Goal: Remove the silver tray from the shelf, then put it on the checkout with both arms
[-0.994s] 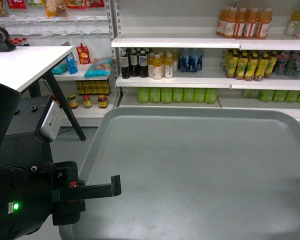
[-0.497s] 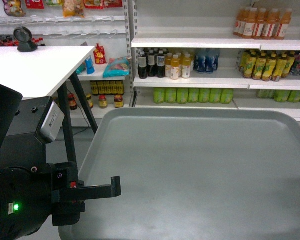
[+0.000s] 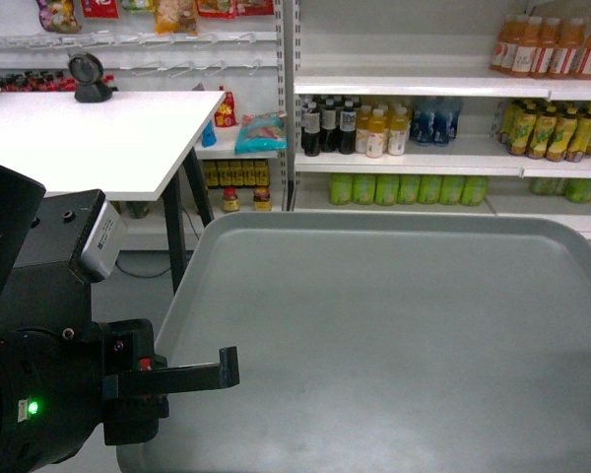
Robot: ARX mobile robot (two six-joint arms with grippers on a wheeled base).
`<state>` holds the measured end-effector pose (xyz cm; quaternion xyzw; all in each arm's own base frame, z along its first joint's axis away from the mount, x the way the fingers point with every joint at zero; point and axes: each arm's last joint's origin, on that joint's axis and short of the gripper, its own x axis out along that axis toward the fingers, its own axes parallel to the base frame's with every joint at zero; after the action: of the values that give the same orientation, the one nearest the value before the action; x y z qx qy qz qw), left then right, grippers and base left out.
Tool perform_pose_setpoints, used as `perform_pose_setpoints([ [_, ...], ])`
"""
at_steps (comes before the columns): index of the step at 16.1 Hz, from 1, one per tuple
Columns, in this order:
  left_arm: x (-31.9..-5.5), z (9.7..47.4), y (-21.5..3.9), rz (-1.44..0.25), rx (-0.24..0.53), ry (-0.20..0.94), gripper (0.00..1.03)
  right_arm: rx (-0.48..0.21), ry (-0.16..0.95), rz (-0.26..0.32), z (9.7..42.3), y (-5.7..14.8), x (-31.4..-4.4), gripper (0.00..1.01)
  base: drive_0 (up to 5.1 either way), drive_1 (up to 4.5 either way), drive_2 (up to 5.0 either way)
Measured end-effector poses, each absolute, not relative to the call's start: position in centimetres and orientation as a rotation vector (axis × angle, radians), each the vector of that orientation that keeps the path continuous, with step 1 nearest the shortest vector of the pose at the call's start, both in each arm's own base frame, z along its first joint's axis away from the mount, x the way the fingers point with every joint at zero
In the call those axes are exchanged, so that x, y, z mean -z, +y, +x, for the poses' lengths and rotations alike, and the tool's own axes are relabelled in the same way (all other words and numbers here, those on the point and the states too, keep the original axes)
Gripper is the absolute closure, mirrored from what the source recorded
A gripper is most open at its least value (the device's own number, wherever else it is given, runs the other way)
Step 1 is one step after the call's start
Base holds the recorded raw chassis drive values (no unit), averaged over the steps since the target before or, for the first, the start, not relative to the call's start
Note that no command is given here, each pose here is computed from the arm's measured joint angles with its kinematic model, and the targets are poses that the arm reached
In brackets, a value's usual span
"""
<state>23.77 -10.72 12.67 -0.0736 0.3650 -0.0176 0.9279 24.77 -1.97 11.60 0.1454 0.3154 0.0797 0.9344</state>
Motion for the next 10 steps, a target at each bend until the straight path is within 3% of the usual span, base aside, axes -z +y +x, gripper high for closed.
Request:
perform_pose_setpoints([
  [10, -12.65, 23.76, -10.71, -0.150, 0.036, 0.750, 1.00, -0.163, 0.646, 0.298, 24.76, -1.97, -11.58, 0.98, -4.9, 2.56, 2.6],
])
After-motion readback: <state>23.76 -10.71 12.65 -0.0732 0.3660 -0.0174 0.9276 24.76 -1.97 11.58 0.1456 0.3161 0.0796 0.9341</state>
